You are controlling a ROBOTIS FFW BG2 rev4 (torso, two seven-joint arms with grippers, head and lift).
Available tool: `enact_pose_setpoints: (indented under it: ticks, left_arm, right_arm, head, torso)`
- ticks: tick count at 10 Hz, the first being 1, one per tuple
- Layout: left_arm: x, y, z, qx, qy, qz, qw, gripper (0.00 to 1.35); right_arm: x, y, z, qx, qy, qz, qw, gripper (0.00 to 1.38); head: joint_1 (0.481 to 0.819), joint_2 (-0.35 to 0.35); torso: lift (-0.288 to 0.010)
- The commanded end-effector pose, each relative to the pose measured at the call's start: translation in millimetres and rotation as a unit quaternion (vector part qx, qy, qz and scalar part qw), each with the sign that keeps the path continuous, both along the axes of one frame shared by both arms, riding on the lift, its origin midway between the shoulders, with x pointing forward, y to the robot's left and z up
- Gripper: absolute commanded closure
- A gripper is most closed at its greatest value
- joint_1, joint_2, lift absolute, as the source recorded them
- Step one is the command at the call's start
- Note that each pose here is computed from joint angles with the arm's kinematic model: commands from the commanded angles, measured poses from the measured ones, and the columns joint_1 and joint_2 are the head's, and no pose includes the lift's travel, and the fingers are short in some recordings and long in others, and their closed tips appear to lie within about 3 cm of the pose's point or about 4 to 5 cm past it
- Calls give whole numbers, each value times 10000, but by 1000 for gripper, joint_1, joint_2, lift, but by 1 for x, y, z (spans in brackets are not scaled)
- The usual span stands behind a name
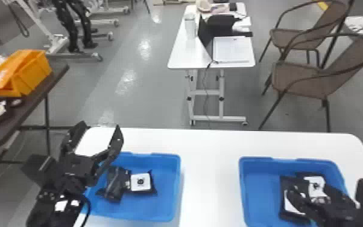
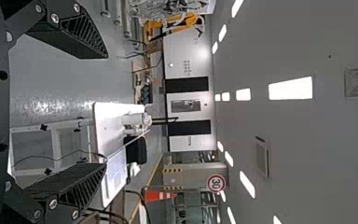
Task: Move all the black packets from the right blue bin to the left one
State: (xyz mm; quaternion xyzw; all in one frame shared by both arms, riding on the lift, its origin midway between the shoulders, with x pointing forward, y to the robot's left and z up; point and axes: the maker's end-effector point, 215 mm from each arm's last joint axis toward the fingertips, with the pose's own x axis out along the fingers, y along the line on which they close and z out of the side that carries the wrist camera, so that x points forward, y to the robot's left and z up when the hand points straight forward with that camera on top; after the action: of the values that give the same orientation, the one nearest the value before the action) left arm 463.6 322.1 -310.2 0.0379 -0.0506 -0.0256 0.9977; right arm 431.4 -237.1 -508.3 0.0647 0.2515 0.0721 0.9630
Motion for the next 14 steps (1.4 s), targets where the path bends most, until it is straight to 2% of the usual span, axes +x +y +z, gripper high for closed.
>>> enact_pose_setpoints:
  ticks: [1,3,4,5,9,11,14]
  left_arm:
    - [1,-6,-2,-85,18,-33,10000,208]
    - [1,-7,-5,-86,74,-46,9999,206]
    - [1,-7,-9,-105,125,-52,9999,208]
    - [1,-9,-12,-122,177,-72,9997,208]
    - [2,-8,-16,-184,192,-65,9996,208]
    - [3,-9,-14,-179,156,-78,9997,208]
    - [3,-9,-15,-187,162,-78,9997,208]
  right_arm:
    - [-21,-3,-23,126,106,-463,9988,159]
    - [-24,-19,-39,73,243,-1058,9941,160]
    - [-19,-18,-55,262,382,-1150,9923,157]
    - [-10,-16,-66,342,471,-1140,9918,157]
    - [19,-15,-90,-65,780,-1038,9915,156]
    - [23,-8,-97,-211,944,-962,9907,160]
    - [15,5,-116,-98,1372,-827,9870,174]
  head:
    - [695,113]
    - [695,91]
    - [695,77]
    - [695,74]
    - [695,70]
    - [695,75]
    - [695,87]
  torso:
    - [0]
    - [0]
    - [0]
    - [0]
    - [0]
    - [0]
    - [0]
